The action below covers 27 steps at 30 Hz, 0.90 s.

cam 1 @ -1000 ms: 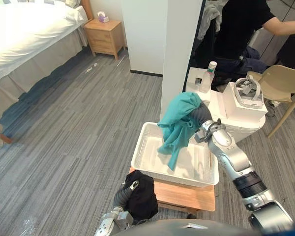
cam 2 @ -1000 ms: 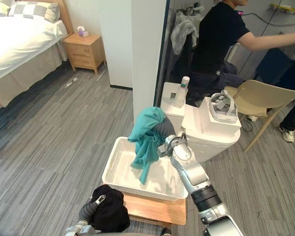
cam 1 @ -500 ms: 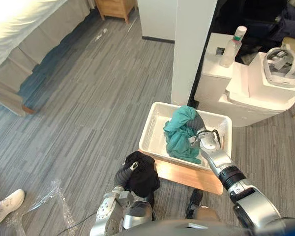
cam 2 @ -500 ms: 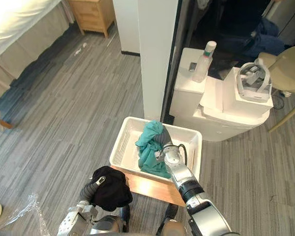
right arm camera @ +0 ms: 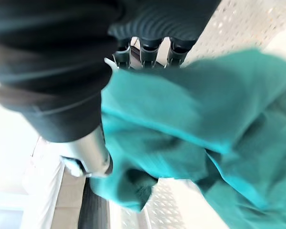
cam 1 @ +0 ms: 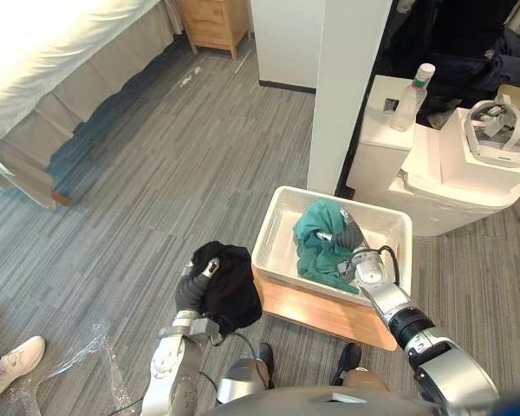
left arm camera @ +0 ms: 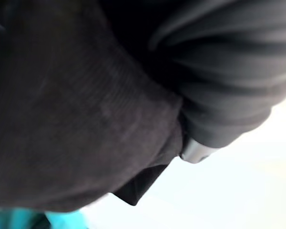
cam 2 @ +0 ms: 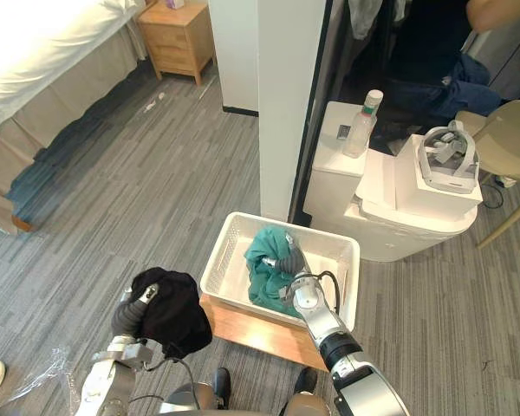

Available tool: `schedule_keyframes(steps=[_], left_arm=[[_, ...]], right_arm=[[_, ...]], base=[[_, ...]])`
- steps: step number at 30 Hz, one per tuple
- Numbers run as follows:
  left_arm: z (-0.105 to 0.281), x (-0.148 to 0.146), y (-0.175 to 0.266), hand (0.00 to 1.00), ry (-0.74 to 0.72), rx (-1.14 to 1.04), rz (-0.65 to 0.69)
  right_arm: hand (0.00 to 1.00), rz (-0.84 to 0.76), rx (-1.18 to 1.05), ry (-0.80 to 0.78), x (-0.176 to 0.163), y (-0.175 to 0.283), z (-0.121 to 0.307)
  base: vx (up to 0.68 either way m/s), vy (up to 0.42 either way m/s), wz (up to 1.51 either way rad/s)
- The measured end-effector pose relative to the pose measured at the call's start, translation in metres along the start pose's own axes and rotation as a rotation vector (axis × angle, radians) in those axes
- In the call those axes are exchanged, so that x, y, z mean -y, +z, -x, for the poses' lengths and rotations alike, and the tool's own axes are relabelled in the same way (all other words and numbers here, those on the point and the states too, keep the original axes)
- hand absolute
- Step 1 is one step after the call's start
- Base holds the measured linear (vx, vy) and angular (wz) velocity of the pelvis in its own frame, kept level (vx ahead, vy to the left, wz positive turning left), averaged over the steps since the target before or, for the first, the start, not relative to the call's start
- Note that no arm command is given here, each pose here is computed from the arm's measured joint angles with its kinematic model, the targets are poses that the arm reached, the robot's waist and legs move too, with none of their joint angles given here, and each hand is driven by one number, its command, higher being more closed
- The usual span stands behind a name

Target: Tidy the bed and pick cloth on bed and put in laundry

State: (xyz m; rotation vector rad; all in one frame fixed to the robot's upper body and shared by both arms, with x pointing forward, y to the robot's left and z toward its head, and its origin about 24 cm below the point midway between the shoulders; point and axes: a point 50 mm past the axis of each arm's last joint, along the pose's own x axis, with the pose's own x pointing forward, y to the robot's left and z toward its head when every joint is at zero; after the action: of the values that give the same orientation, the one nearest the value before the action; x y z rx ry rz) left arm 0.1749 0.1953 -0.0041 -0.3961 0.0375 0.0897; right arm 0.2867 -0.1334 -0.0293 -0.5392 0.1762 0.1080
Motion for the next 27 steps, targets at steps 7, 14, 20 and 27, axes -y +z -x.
schedule_keyframes(steps=[7, 14, 20, 27], left_arm=[[-0.002, 0.004, 0.028, 1.0, -0.035, 0.118, -0.016], [-0.003, 0.028, 0.089, 1.0, -0.163, 0.446, -0.059], [-0.007, 0.048, 0.149, 1.0, -0.299, 0.783, -0.108], [-0.022, 0.071, 0.207, 1.0, -0.418, 1.006, -0.195]], right_arm=[[0.0, 0.071, 0.013, 0.029, -0.009, -0.014, 0.025], [0.0, 0.063, -0.061, -0.023, 0.003, -0.03, 0.038], [0.0, 0.023, -0.151, -0.127, 0.02, -0.049, 0.055], [0.0, -0.016, -0.326, -0.298, 0.047, -0.087, 0.09]], base=[[0.01, 0.008, -0.08], [0.07, 0.018, -0.09], [0.01, 0.019, -0.21], [-0.01, 0.004, -0.36]])
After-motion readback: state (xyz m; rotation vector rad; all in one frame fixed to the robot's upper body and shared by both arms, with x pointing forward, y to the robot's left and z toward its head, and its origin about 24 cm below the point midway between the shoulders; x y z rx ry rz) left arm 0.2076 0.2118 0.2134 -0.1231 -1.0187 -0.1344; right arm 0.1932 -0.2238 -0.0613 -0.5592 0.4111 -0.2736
